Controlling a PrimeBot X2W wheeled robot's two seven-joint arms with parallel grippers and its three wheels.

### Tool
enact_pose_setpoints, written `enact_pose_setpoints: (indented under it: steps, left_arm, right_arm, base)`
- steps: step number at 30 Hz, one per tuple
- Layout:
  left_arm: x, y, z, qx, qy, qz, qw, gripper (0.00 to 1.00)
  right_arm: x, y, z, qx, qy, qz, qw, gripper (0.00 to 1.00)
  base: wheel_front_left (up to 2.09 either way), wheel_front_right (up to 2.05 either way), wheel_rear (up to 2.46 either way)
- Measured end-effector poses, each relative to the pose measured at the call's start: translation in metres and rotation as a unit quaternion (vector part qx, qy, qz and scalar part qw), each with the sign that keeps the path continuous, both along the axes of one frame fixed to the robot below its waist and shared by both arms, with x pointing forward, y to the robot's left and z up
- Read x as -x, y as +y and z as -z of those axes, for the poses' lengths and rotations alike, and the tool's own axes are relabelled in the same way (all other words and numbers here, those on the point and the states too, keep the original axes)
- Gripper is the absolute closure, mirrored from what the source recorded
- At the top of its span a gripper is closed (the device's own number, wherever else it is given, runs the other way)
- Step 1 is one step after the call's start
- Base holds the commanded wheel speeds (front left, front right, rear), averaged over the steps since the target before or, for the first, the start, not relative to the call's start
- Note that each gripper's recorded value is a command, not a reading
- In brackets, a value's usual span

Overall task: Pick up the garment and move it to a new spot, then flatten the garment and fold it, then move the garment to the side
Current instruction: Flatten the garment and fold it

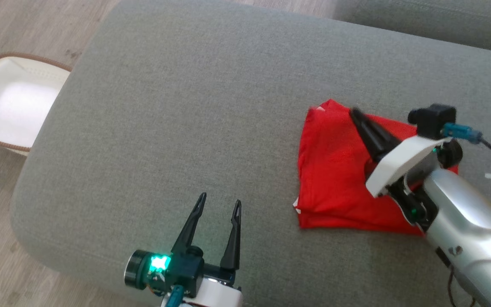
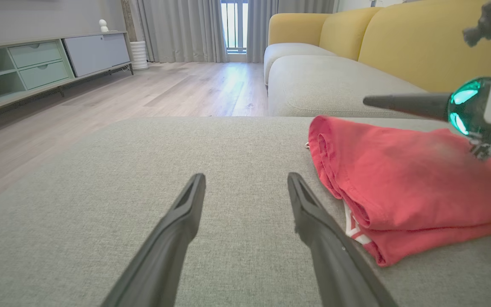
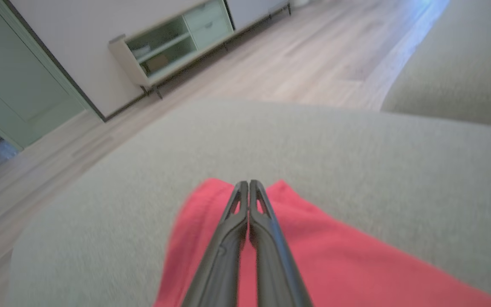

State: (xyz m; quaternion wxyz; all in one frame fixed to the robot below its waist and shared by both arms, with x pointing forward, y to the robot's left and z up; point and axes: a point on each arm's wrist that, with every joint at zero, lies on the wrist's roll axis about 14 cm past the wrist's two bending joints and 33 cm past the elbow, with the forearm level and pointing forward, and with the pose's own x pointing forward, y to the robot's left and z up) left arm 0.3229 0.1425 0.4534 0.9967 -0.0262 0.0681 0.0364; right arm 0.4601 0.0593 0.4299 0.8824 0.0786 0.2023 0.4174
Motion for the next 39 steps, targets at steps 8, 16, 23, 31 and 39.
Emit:
enact_pose_setpoints:
  steps: [8, 16, 23, 31, 39]
  left_arm:
    - [-0.001, -0.001, -0.009, -0.005, -0.017, 0.005, 1.0, 0.0]
    - [0.005, -0.003, -0.016, -0.009, -0.035, 0.01, 0.999, 0.0]
    - [0.008, -0.011, -0.039, -0.002, -0.075, 0.02, 0.997, 0.0]
    - [0.027, -0.021, -0.04, -0.008, -0.084, 0.045, 0.995, 0.0]
    - [0.044, -0.018, -0.027, -0.003, -0.067, 0.044, 0.997, 0.0]
  right_arm:
    - [-0.01, -0.009, -0.047, -0.061, -0.088, 0.037, 0.994, 0.0]
    - [0.009, -0.089, -0.085, -0.075, -0.165, 0.138, 0.974, 0.0]
    - [0.072, -0.156, -0.08, -0.05, -0.189, 0.228, 0.954, 0.0]
    - [0.122, -0.195, -0.076, -0.04, -0.194, 0.3, 0.933, 0.0]
    - [0.15, -0.2, -0.064, -0.026, -0.185, 0.316, 0.93, 0.0]
  base:
    - [0.0, 0.0, 0.0]
    - [0.0, 0.0, 0.0]
    - [0.0, 0.0, 0.0]
    - [0.0, 0.0, 0.0]
    - [0.0, 0.0, 0.0]
